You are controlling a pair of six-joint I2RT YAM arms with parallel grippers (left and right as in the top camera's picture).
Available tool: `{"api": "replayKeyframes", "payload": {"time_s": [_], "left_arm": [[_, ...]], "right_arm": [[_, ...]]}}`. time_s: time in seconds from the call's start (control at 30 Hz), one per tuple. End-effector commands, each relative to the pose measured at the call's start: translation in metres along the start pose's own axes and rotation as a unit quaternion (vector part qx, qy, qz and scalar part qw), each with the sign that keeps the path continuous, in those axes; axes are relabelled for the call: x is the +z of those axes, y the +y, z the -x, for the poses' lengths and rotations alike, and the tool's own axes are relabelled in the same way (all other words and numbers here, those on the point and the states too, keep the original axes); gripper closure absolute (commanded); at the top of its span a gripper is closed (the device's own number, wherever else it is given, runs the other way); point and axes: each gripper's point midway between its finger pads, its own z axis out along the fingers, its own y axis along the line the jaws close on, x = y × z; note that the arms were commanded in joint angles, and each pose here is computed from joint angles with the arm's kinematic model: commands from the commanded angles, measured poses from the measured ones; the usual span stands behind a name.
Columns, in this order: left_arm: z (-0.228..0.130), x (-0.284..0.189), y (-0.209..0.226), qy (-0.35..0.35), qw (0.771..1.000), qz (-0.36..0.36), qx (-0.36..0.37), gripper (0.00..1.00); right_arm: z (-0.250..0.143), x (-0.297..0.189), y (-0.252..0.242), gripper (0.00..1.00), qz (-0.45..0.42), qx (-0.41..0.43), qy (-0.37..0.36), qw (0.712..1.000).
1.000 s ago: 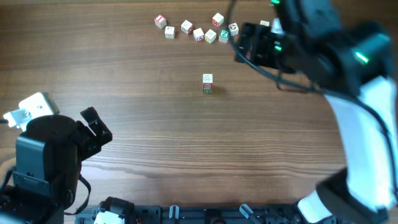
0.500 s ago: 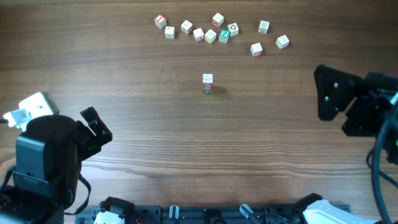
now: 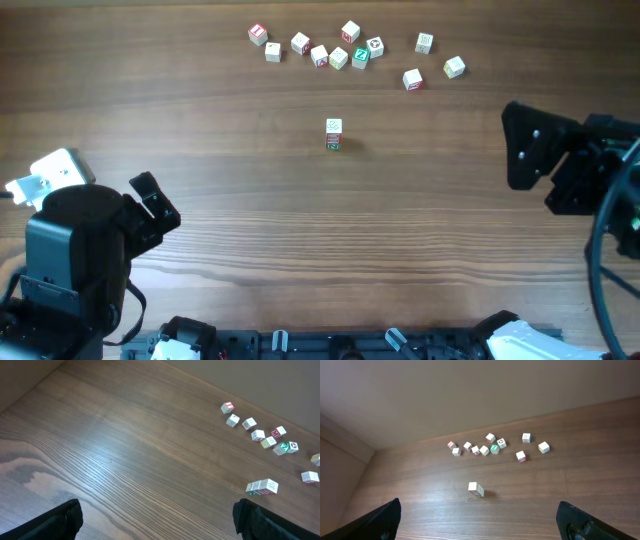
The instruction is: Form a tower
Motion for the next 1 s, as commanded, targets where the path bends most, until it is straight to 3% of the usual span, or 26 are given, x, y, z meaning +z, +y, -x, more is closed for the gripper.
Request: {"api": "replayKeyframes", "payload": {"time_s": [0.0,0.2,0.33,0.47,0.7,0.83,0.97], "left_arm": [[0.002,0.0,0.002,-0.005,1.0,0.006,-0.011,0.0],[0.002,0.0,0.002,-0.005,1.0,0.006,-0.011,0.0],[0.002,0.0,0.002,-0.005,1.0,0.006,-0.011,0.0],[0.002,0.0,0.002,-0.005,1.0,0.006,-0.011,0.0],[0.002,0.0,0.002,-0.005,1.0,0.006,-0.011,0.0],[0.002,0.0,0.002,-0.005,1.0,0.006,-0.011,0.0],[0.002,0.0,0.002,-0.005,1.0,0.006,-0.011,0.0]], "right_arm": [[0.001,0.008,0.0,0.0,-0.009,-0.012,0.003,1.0],[0.025,0.006,-0.03,0.01,-0.102,-0.009,-0.057,0.993],[0.059,-0.046,-0.046,0.0,-0.09,0.036,-0.167,0.981],[0.073,-0.092,-0.041,0.0,-0.067,-0.025,-0.236,0.969],[0.061,-0.109,-0.033,0.0,-0.021,-0.014,-0.262,0.965],[0.061,-0.097,-0.024,0.0,0.023,-0.022,-0.317,0.948],[0.028,-0.076,-0.029,0.0,0.067,-0.036,-0.381,0.922]]}}
